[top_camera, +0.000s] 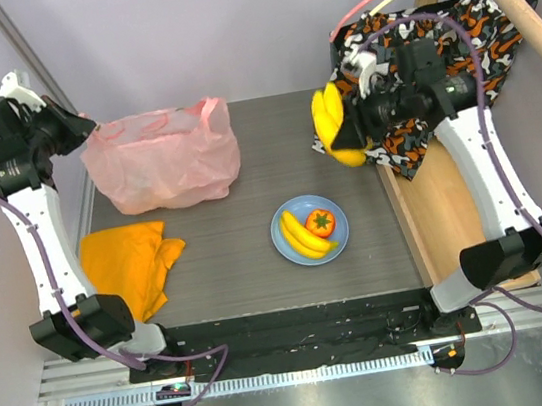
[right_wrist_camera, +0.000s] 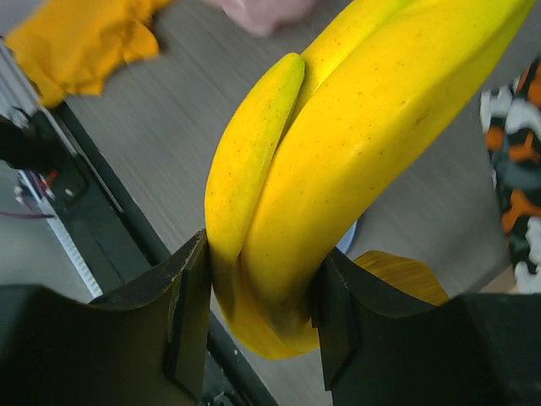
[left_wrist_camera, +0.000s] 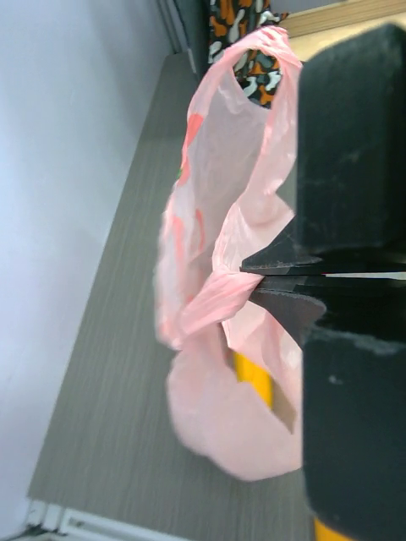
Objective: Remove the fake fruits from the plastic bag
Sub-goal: Place the fake fruit on the plate.
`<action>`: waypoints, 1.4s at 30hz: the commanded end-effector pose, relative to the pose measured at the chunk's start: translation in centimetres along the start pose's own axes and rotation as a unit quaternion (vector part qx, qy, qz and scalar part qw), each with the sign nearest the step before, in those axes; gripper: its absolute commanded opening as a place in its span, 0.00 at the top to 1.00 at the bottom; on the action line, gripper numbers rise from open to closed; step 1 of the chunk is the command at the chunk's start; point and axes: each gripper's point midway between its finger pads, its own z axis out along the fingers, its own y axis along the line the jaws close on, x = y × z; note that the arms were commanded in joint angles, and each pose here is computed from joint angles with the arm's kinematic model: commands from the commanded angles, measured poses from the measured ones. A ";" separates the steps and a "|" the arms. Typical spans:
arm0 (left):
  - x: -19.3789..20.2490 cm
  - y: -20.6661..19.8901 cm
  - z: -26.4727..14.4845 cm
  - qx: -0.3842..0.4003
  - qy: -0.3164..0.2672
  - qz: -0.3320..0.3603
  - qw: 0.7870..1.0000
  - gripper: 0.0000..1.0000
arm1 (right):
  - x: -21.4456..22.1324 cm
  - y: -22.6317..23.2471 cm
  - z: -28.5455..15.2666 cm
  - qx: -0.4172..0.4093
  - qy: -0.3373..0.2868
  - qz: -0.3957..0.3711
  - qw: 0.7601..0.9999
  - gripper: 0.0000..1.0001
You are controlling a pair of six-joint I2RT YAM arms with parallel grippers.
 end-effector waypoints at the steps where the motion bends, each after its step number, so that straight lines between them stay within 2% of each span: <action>1: 0.4 -1.8 -1.4 0.037 -0.019 0.008 0.999 1.00 | 7.3 -3.8 1.3 0.062 0.109 -0.004 0.992 0.81; 4: 1.7 -1.8 -2.2 0.036 -0.014 0.005 0.999 1.00 | 9.3 -4.7 2.4 0.067 0.138 0.012 0.988 0.80; 11: 4.7 -1.6 -3.3 0.035 0.003 -0.002 0.999 1.00 | 14.4 -5.9 6.2 -0.013 0.220 0.026 0.975 0.77; 18: 6.0 -1.6 -4.1 0.032 0.014 -0.001 0.999 1.00 | 17.0 -7.1 9.6 -0.080 0.268 0.024 0.960 0.77; 21: 6.6 -1.4 -4.2 0.028 0.021 -0.001 0.999 1.00 | 16.7 -7.5 10.9 -0.089 0.268 0.017 0.959 0.77; 23: 6.8 -1.3 -4.3 0.026 0.024 0.001 0.999 1.00 | 16.3 -6.9 12.0 -0.129 0.261 0.013 0.957 0.75; 29: 7.2 -1.1 -4.1 0.024 0.034 0.000 0.999 1.00 | 17.4 -4.1 11.9 -0.226 0.292 0.059 0.927 0.75; 37: 8.0 -0.8 -4.3 0.022 0.039 0.000 0.999 1.00 | 18.1 -2.4 12.2 -0.251 0.292 0.115 0.916 0.71; 42: 8.6 -0.9 -4.3 0.026 0.045 -0.005 0.999 1.00 | 18.5 0.0 11.5 -0.264 0.304 0.121 0.907 0.71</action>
